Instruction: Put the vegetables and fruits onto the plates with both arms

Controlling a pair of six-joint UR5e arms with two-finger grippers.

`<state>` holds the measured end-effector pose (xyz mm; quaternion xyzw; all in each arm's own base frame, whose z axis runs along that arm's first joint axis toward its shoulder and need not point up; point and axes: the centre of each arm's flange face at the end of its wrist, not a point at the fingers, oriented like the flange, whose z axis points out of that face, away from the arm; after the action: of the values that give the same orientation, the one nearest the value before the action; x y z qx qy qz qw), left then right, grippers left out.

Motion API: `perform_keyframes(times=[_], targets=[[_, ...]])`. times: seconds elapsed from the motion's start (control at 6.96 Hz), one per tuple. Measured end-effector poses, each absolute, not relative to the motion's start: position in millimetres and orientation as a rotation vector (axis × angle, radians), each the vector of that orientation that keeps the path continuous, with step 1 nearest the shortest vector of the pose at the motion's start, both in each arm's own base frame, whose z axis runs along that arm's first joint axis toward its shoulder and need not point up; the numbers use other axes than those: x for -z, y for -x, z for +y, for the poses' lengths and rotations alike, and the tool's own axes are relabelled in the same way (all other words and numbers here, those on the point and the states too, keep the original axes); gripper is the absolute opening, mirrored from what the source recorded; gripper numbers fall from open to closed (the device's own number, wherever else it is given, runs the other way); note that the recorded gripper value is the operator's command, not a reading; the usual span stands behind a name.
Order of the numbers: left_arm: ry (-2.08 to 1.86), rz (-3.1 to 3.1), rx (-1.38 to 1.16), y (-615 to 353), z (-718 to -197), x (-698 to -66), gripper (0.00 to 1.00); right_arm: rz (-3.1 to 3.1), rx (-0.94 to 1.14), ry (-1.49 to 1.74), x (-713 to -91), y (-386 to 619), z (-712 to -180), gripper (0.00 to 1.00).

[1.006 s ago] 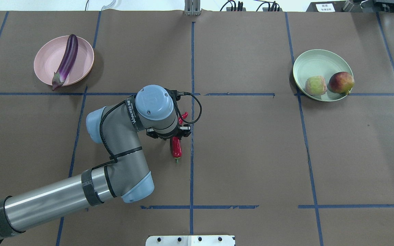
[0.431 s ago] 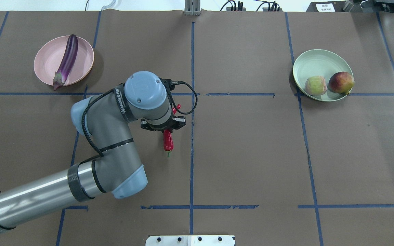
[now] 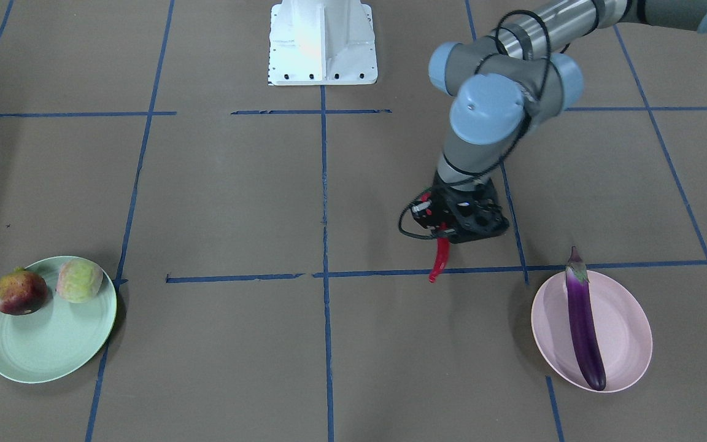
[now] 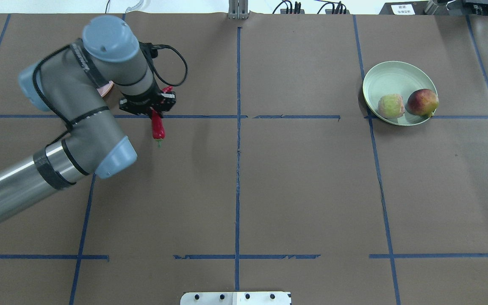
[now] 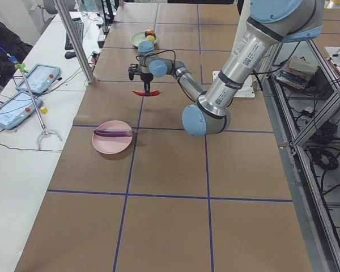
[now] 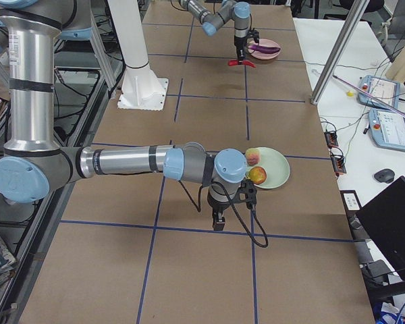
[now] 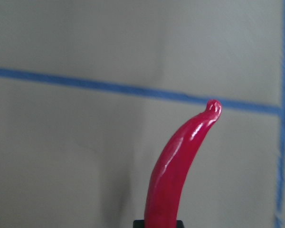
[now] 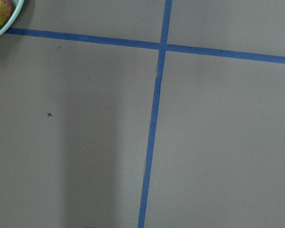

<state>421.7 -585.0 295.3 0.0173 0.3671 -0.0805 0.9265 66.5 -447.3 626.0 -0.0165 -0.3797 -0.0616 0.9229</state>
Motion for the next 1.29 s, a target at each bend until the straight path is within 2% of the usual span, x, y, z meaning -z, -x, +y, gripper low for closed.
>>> perform_keyframes(times=[0.14, 0.29, 0.43, 0.86, 1.29], targets=[[-0.043, 0.705, 0.133, -384, -627, -338, 0.04, -0.780, 0.126, 0.034, -626, -66, -447, 1.00], [-0.038, 0.672, 0.104, -351, -661, -380, 0.42, -0.781, 0.126, 0.035, -626, -66, -447, 1.00], [-0.025, 0.656, 0.092, -333, -683, -416, 0.99, -0.781, 0.126, 0.035, -627, -66, -447, 1.00], [-0.015, 0.704, 0.060, -320, -697, -438, 1.00, -0.780, 0.127, 0.034, -626, -66, -447, 1.00], [-0.072, 0.816, -0.072, -199, -673, -470, 1.00, -0.776, 0.128, 0.033, -626, -67, -447, 1.00]])
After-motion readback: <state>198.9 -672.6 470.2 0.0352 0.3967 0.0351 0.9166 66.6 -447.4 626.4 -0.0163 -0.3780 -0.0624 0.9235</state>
